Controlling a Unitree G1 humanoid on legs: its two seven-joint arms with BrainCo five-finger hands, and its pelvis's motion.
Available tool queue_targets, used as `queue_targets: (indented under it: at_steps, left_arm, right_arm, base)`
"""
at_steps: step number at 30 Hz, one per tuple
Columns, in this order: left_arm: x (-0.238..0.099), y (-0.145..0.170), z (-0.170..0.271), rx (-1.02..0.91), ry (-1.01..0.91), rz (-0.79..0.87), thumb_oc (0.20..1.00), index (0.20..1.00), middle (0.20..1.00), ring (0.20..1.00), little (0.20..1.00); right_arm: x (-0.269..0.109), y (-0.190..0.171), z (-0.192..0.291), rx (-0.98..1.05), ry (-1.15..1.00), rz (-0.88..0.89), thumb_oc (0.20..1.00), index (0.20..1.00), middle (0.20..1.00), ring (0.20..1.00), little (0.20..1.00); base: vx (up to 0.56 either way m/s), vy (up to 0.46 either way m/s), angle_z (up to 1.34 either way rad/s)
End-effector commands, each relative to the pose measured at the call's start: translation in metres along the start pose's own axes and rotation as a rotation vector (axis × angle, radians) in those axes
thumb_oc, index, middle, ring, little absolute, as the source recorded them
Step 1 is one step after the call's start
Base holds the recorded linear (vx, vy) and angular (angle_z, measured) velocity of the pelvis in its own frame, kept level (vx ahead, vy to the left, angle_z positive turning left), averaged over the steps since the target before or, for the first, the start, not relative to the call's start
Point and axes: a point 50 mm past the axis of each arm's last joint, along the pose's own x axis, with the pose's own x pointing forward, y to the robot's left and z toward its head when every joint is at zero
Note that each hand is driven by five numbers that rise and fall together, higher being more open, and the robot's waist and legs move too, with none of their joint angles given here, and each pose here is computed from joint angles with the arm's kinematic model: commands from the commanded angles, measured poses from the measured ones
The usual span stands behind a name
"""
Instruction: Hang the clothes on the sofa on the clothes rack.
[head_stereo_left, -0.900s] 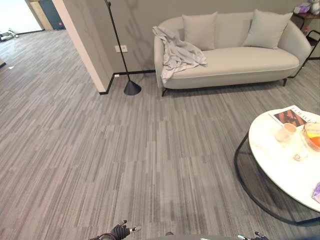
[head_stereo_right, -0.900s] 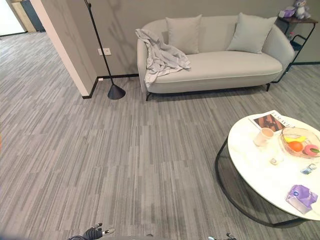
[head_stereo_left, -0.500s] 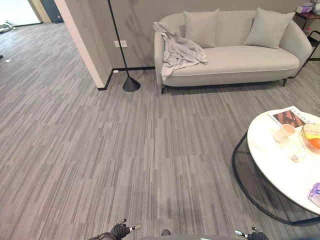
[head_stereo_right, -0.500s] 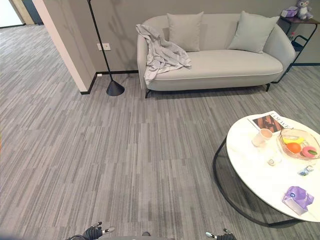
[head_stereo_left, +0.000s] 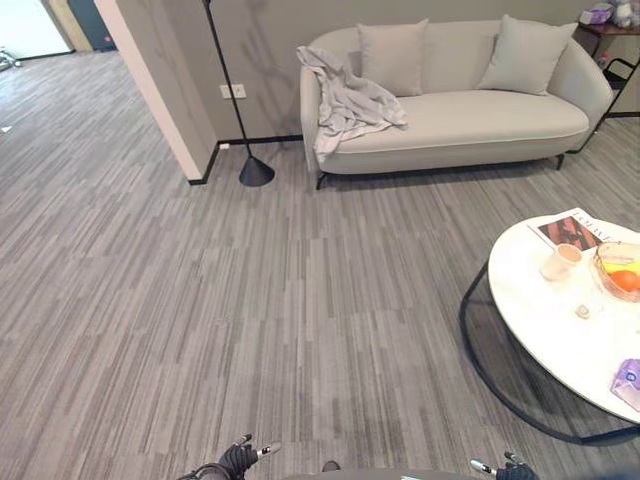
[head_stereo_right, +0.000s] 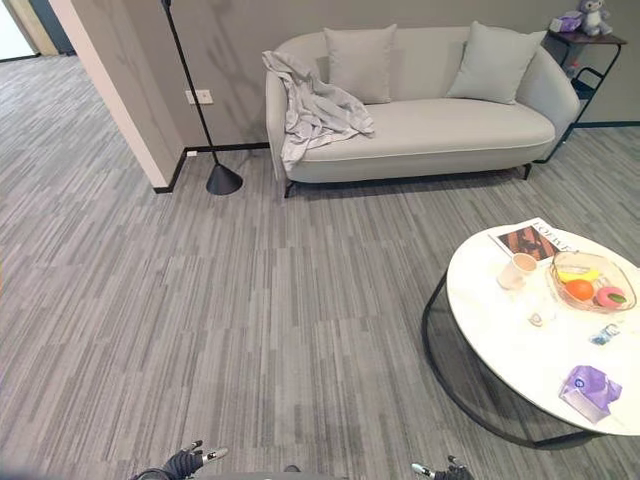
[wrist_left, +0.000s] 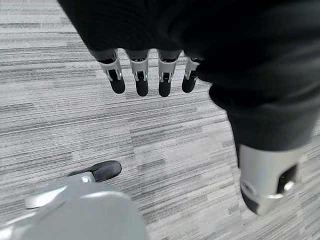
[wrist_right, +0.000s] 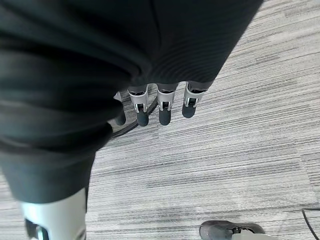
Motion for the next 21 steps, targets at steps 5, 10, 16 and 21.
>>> queue_targets:
  at_steps: [5,10,16,21]
  left_arm:
    - [0.007,0.001,0.058,-0.125,-0.173,0.014,1.0,1.0,1.0,1.0,1.0]
    - [0.008,-0.008,0.047,-0.112,-0.139,-0.005,1.0,1.0,1.0,1.0,1.0]
    - [0.005,-0.003,0.023,-0.134,-0.071,0.025,1.0,1.0,1.0,1.0,1.0]
    - [0.002,0.005,0.007,-0.161,-0.023,0.049,1.0,1.0,1.0,1.0,1.0]
  right_arm:
    - [0.002,-0.03,0.03,-0.001,-0.124,-0.111,1.0,1.0,1.0,1.0,1.0]
    - [0.003,-0.025,0.04,0.008,-0.155,-0.101,1.0,1.0,1.0,1.0,1.0]
    - [0.004,-0.015,0.044,-0.03,-0.168,-0.061,1.0,1.0,1.0,1.0,1.0]
    - [0.005,-0.013,0.033,-0.081,-0.116,-0.036,1.0,1.0,1.0,1.0,1.0]
  base:
    - [-0.08,-0.189,0.0]
    - [0.23,0.027,-0.06]
    - [0.49,0.135,-0.42]
    - [0.54,0.157,-0.47]
